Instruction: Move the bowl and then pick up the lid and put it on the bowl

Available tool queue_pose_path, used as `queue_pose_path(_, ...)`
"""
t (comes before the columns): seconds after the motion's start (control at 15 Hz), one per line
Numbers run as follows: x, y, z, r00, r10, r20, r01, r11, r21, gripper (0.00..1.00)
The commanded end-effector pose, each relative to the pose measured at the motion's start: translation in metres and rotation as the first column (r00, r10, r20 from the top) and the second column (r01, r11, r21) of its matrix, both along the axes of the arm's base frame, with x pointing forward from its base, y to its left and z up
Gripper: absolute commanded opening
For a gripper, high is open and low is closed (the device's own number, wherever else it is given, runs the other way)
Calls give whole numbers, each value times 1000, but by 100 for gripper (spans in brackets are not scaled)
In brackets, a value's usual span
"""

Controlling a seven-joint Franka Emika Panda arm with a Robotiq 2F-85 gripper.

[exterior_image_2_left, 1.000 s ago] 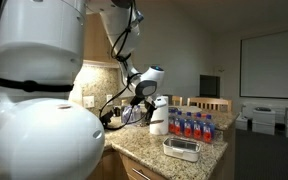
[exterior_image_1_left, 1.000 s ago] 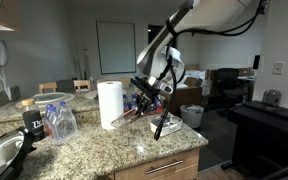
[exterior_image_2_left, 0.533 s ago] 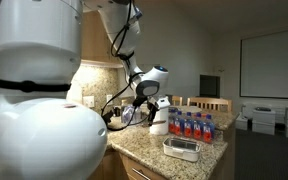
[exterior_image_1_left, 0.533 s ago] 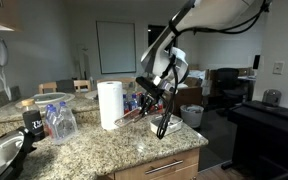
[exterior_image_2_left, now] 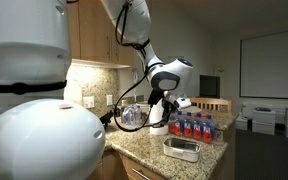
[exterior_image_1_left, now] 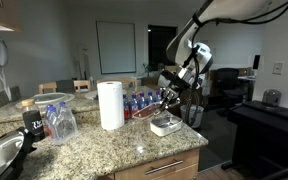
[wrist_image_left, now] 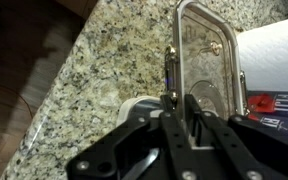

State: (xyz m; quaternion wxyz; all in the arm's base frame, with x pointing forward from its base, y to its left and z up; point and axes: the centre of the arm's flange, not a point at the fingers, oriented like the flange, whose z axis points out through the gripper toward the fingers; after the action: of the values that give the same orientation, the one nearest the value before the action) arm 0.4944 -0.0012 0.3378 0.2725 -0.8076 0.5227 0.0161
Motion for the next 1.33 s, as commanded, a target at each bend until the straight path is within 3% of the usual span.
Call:
queue_pose_path(0.0, 1, -34, -10, 999, 47, -6, -47, 999, -9, 7)
queue_pose_path(0.8, 5, -111, -52, 999, 18, -30, -19, 1000, -19, 7)
queue_pose_path(1.27, 23, -116, -71, 997, 35, -63, -36, 999, -5, 7)
